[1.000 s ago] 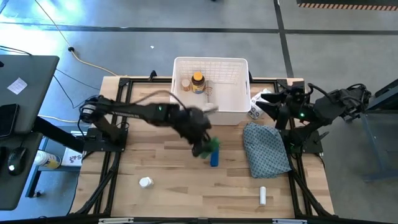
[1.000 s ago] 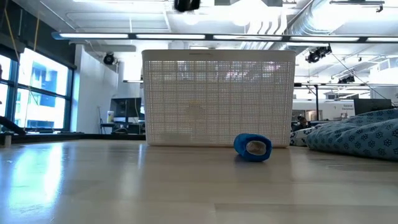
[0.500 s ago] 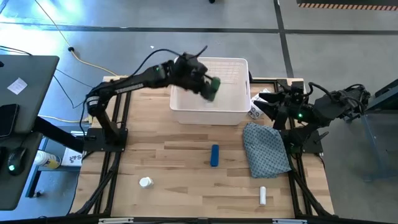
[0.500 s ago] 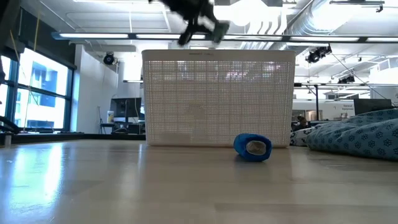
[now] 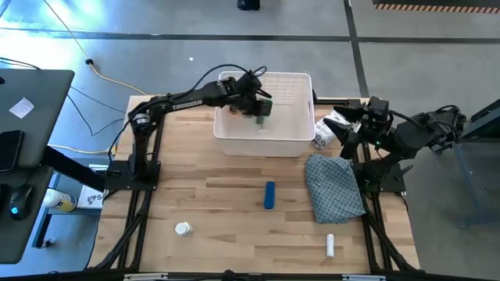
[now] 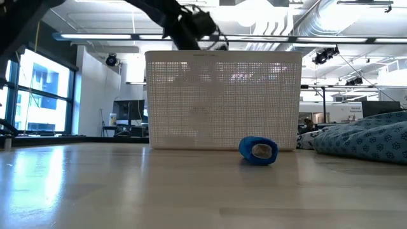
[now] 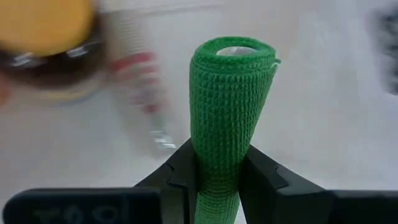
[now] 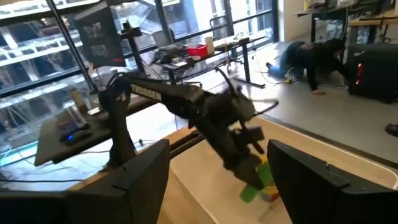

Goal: Pick & place medical supplies in basket/bin
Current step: Put the green bandage into the white bin

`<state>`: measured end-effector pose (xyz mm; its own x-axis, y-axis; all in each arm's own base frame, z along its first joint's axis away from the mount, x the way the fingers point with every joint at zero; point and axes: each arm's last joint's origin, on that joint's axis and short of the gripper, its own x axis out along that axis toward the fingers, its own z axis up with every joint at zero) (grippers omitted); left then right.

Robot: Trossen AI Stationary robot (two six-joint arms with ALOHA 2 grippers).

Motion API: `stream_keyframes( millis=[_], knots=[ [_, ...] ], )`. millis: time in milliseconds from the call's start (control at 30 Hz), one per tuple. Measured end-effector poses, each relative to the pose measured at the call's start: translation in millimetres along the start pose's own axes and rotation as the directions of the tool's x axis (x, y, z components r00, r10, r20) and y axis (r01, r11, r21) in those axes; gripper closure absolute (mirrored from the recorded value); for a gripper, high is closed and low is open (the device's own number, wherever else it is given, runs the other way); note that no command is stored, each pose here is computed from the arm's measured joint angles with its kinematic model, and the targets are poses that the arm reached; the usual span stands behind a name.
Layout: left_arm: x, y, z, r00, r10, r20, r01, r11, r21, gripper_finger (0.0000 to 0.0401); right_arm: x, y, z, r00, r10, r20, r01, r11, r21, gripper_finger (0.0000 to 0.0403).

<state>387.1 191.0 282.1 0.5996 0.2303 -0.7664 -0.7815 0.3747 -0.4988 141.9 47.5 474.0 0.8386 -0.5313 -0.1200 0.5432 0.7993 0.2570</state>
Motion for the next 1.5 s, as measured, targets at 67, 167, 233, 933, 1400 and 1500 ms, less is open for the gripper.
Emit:
stream_keyframes(
  millis=[67, 167, 233, 933, 1400, 1500],
  knots=[
    [7, 6, -3, 0.997, 0.074, -0.01, -0.074, 0.997, -0.033, 0.0279, -1, -1, 1, 1.0, -0.003, 0.003, 0.003, 1.0, 0.004, 0.0144],
    [18, 12, -6, 0.989, 0.147, -0.017, -0.148, 0.988, -0.051, 0.0279, -1, -2, 1, 1.0, -0.01, 0.005, 0.01, 1.0, -0.006, 0.0144],
    [29, 17, -8, 0.983, 0.18, -0.039, -0.181, 0.982, -0.055, 0.0279, -1, -4, 0, 0.999, -0.039, 0.01, 0.04, 0.999, -0.015, 0.0144],
    [90, 50, -18, 0.942, 0.304, -0.141, -0.322, 0.938, -0.128, 0.0273, 16, 2, -8, 0.998, -0.061, -0.036, 0.064, 0.993, 0.099, 0.0144],
    [91, 56, -13, 0.927, 0.365, -0.082, -0.373, 0.92, -0.122, 0.027, 25, 16, -15, 0.997, -0.002, -0.078, 0.009, 0.996, 0.092, 0.0144],
    [91, 57, -13, 0.924, 0.375, -0.08, -0.382, 0.918, -0.104, 0.027, 25, 17, -16, 0.995, 0.025, -0.093, -0.016, 0.995, 0.093, 0.0144]
  ],
)
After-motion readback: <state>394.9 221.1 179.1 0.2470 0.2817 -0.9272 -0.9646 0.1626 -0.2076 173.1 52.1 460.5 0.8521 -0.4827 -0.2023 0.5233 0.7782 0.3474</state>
